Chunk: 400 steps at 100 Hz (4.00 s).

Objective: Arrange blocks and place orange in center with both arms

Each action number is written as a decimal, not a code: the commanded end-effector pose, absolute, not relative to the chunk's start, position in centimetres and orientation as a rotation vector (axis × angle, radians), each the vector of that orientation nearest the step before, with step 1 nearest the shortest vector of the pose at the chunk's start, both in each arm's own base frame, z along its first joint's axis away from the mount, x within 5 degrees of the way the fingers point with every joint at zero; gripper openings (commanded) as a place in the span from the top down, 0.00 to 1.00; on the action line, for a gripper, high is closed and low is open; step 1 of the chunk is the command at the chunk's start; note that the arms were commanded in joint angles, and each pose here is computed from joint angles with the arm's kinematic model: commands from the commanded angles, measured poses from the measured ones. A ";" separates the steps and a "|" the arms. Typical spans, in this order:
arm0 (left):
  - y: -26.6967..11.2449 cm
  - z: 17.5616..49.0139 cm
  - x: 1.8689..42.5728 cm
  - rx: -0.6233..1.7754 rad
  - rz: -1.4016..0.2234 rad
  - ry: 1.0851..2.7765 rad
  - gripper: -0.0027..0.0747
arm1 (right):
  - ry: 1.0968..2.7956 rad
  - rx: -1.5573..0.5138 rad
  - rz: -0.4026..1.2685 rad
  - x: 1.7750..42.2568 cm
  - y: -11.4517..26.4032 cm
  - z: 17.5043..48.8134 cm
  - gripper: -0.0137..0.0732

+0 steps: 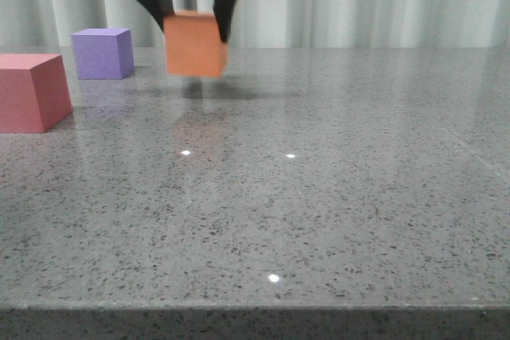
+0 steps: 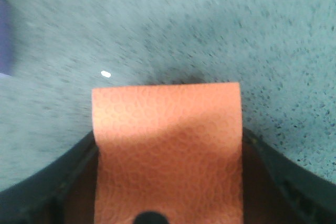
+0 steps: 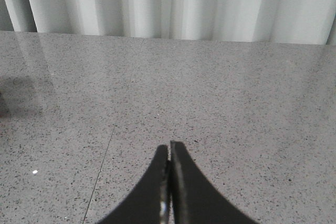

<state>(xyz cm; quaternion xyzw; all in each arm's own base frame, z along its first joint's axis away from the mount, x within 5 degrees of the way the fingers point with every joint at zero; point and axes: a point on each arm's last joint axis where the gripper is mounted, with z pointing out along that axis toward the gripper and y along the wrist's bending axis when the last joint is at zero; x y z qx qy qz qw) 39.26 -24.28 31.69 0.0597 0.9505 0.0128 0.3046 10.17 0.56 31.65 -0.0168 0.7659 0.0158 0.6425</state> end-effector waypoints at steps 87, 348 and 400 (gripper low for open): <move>-9.5 36.6 37.7 0.033 0.033 2.381 0.60 | 1.654 -0.056 0.030 10.2 0.6 33.1 0.92; -7.3 40.9 31.3 0.062 -0.023 2.099 0.11 | 1.654 -0.056 0.030 10.2 0.6 33.1 0.92; -2.4 38.0 19.0 -0.041 -0.077 1.919 0.11 | 1.654 -0.056 0.030 10.2 0.6 33.1 0.92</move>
